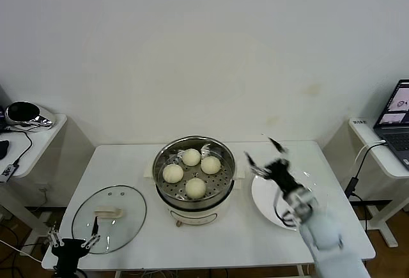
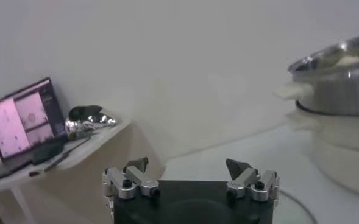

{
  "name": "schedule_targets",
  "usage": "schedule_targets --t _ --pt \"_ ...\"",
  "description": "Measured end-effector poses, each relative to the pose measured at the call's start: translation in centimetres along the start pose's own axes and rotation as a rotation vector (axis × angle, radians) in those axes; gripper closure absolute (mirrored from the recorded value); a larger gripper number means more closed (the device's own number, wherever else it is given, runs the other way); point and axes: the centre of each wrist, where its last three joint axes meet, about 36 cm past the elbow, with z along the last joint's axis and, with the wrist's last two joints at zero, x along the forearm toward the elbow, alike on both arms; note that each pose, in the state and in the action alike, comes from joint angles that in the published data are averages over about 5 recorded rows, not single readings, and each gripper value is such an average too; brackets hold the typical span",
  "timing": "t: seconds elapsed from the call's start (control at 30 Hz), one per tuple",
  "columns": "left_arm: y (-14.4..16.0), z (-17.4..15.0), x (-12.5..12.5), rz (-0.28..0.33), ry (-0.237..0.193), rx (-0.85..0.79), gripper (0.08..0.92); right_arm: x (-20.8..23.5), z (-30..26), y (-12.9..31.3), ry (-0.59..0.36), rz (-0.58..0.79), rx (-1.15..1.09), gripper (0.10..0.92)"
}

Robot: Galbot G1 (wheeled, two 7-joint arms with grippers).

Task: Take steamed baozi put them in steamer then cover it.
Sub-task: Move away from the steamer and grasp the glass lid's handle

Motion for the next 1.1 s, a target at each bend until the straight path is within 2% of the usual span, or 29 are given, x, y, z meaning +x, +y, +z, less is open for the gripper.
schedule_targets --t 0.13,0.27,0.57,0.77,1.1 --pt "1.1 2.0 -0.2 -0.002 -0.028 -0.256 0.177 5.0 2.2 -1.9 0.081 0.173 -0.002 0.2" --pt "1.8 3.7 -0.6 0.026 -0.06 -0.487 0.177 8.6 3.6 -2.8 0.137 0.301 0.001 0.2" --pt "2.1 6.4 -3.3 0.108 -0.146 -0.864 0.177 13.2 5.5 -2.3 0.217 0.435 -0.013 0.2" --pt "1.7 7.6 -5.7 0.15 -0.176 -0.983 0.177 14.8 6.0 -2.0 0.248 0.476 -0.024 0.2" --pt "0.3 8.2 -9.6 0.172 -0.211 -1.041 0.177 16.0 6.9 -1.5 0.271 0.501 -0.028 0.2"
